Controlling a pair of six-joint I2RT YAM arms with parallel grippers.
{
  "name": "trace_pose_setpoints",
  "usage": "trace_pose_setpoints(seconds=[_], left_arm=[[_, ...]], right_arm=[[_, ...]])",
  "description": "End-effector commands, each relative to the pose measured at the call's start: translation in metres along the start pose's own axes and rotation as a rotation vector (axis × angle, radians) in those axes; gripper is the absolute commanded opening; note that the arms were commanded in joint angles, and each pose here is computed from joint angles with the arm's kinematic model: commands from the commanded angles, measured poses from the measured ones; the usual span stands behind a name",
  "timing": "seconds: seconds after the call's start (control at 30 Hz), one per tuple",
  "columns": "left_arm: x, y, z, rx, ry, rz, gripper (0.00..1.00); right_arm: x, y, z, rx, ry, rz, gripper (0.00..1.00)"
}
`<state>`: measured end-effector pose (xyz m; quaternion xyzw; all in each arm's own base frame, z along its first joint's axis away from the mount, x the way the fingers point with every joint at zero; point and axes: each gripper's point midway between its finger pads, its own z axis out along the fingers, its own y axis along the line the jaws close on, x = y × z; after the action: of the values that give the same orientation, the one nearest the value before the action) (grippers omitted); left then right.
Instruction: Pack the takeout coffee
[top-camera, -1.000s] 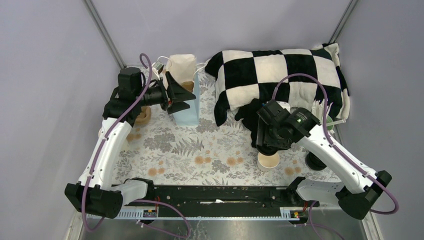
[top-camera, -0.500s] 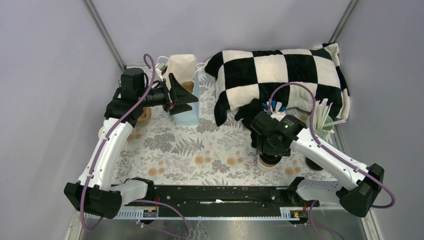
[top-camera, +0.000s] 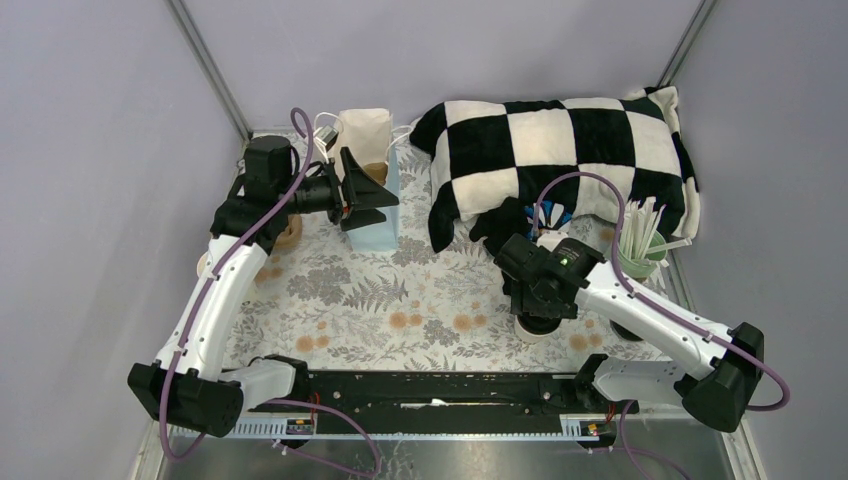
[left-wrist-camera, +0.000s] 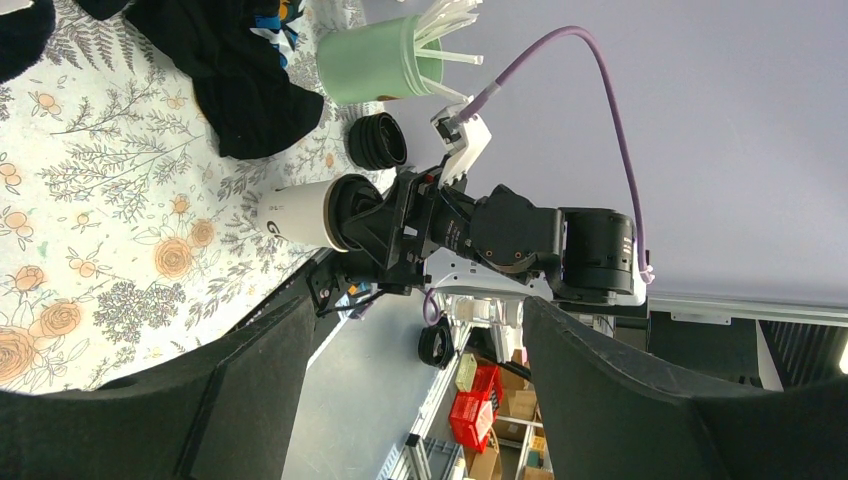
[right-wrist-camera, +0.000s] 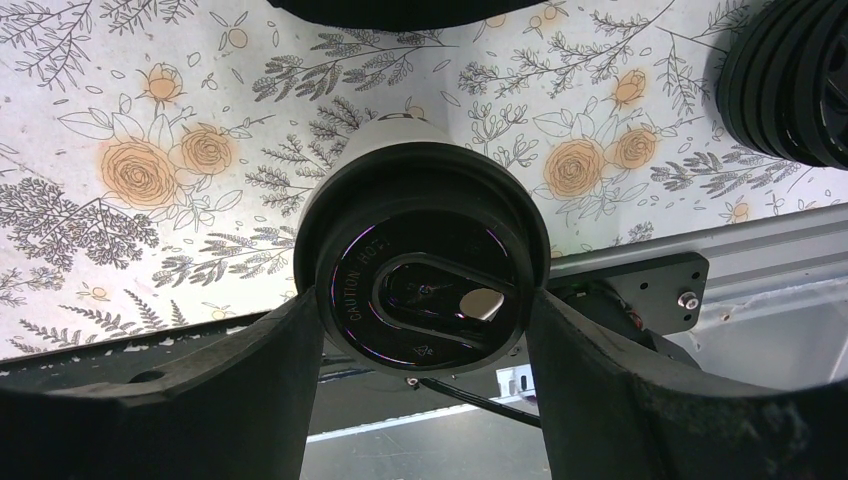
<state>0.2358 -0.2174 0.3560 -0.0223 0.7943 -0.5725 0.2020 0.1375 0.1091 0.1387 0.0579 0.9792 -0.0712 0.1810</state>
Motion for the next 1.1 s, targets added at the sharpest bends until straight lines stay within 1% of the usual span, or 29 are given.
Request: trace_pose_setpoints(seconds=[0.0, 0.3, 0.5, 1.07], left_arm=[[-0.006, -0.017, -0.003, 0.036, -0.018, 0.078, 0.8], [-0.007, -0.017, -0.002, 0.036, -0.018, 0.077, 0.8], [-0.007, -0.018, -0.002, 0.037, -0.017, 0.079, 0.81], [-0.007, -0.018, 0.0, 0.039, -0.009, 0.082, 0.81]], right_arm=[[-0.002, -0.003, 0.001, 0.013, -0.039, 0.025, 0.64], [-0.003, -0.002, 0.002, 0.002, -0.046, 0.029, 0.65], [-0.01, 0.0, -0.007, -0.018, -0.069, 0.05, 0.65], [0.004, -0.002, 0.008, -0.004, -0.032, 0.044, 0.67]])
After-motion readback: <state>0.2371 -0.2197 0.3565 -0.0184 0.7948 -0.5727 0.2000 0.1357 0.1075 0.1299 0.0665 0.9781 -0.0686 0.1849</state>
